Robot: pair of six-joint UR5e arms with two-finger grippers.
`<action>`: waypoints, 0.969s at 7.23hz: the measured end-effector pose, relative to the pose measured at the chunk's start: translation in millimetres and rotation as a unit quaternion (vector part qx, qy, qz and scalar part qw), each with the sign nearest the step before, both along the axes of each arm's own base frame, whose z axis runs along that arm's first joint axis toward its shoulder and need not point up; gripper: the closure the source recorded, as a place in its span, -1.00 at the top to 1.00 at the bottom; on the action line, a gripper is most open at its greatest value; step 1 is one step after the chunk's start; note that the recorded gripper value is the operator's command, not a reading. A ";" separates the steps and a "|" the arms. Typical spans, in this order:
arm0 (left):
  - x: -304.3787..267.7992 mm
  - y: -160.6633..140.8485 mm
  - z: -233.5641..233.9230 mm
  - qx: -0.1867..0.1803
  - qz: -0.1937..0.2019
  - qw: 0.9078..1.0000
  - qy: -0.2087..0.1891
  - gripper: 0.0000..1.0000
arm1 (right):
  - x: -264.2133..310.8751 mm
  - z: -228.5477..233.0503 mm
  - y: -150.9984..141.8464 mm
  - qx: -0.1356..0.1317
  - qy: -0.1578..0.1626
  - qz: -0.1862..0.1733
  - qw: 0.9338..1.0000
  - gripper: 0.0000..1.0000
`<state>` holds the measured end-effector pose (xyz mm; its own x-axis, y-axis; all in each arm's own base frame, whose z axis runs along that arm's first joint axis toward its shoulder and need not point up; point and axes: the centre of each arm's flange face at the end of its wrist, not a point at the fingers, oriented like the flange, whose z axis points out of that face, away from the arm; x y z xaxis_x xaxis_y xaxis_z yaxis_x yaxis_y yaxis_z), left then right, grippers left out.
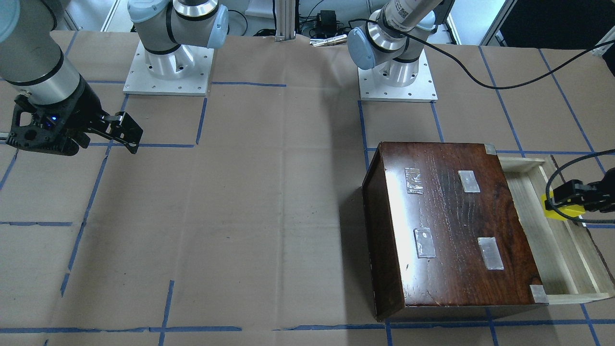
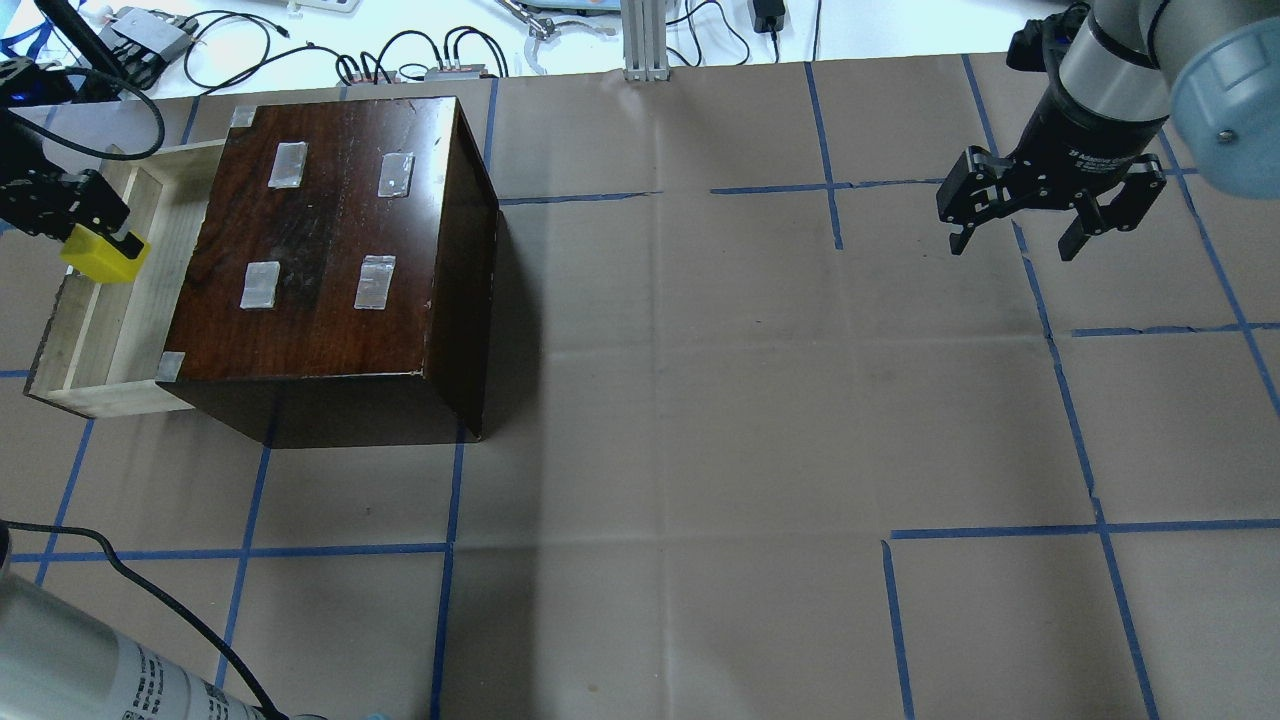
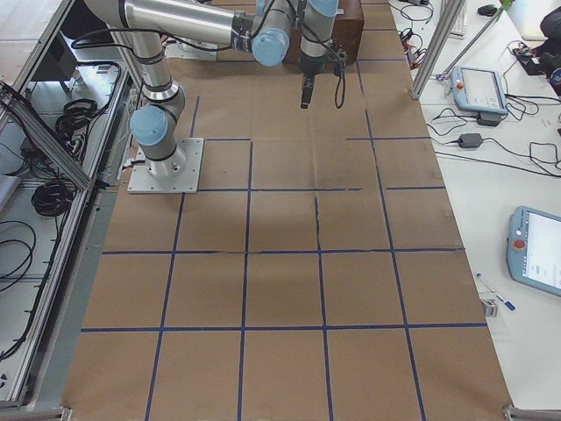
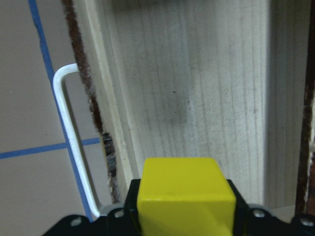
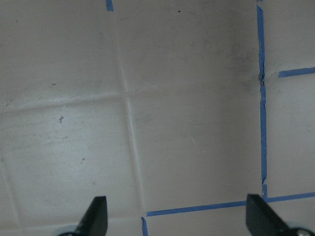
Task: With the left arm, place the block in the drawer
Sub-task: 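Lift the yellow cube with the left gripper over the open drawer, then lower the cube into the drawer and open the left gripper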
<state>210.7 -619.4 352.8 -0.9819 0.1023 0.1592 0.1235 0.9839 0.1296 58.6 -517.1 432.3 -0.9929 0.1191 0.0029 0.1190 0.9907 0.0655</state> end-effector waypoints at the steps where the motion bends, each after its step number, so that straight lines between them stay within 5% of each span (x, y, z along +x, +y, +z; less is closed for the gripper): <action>1: -6.0 1.9 -15.0 0.007 0.010 1.000 0.000 -0.98 | 0.0 0.0 0.0 0.000 0.000 0.000 1.000 1.00; 4: -3.1 -6.6 -39.2 0.018 0.020 1.000 0.001 -0.78 | 0.0 0.1 -0.2 0.000 0.000 0.001 1.000 1.00; 7: -1.7 -12.7 -50.7 0.017 0.034 0.999 -0.001 0.12 | 0.0 0.4 -0.1 0.000 0.000 0.001 1.000 1.00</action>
